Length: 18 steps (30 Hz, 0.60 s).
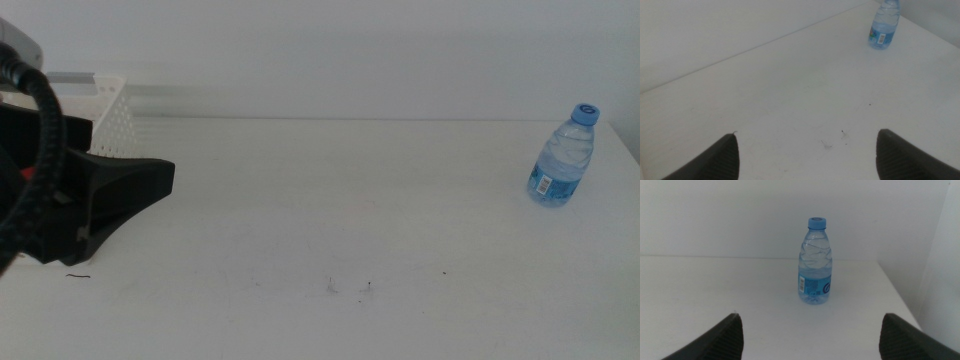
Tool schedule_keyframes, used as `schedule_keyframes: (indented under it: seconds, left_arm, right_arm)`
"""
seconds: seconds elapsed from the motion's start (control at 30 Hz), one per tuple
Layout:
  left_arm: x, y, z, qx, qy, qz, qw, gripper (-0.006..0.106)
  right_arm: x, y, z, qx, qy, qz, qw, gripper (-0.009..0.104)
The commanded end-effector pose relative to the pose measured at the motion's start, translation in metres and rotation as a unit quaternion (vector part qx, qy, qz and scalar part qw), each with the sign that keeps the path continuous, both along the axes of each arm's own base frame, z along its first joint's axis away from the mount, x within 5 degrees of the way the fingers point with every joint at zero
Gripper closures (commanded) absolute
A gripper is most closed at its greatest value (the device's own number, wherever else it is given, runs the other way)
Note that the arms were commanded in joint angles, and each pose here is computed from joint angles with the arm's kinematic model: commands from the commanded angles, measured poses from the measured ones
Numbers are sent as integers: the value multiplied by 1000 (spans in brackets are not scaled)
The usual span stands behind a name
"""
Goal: Use arms to grab the bottles and put them into the dustbin to the left of the table.
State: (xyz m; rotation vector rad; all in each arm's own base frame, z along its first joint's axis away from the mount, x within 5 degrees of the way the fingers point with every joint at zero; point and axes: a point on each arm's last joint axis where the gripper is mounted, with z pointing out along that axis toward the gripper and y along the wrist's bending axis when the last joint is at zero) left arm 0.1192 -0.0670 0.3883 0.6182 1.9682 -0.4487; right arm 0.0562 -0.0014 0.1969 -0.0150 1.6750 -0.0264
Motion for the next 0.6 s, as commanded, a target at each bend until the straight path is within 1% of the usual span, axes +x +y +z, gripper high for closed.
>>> schedule_keyframes:
  seconds: [0.0,0.03,0.07,0.1,0.13,0.17,0.23,0.3,0.4,0.47,0.57]
  left_arm:
    - [-1,0,1,-7,-5,3,1000,7]
    - [-1,0,1,-7,-5,3,1000,7]
    - [-1,0,1,-7,-5,3,1000,7]
    - [-1,0,1,-7,-5,3,1000,7]
    - [-1,0,1,-7,-5,3,1000,7]
    - [-1,0,1,-7,-5,3,1000,7]
    - [-1,0,1,-7,-5,3,1000,7]
    - [-1,0,1,-7,-5,3,1000,7]
    - [-1,0,1,-7,-6,4,1000,7]
    - [-1,0,1,-7,-6,4,1000,7]
    - [-1,0,1,-7,-6,4,1000,7]
  right_arm:
    - [0,-1,1,-23,-9,-3,1000,3]
    - [0,0,2,-28,-18,-1,999,3]
    - [0,0,4,-19,-27,0,999,3]
    - [0,1,6,16,-39,1,999,3]
    - [0,1,7,20,-46,2,999,3]
    - [0,1,8,13,-48,2,999,3]
    - [0,1,8,-13,-51,2,999,3]
    - [0,0,8,-27,-50,2,998,3]
    - [2,1,11,-35,-64,6,997,3]
    - [9,3,12,-37,-56,13,998,3]
    - [25,5,8,-45,-15,27,999,3]
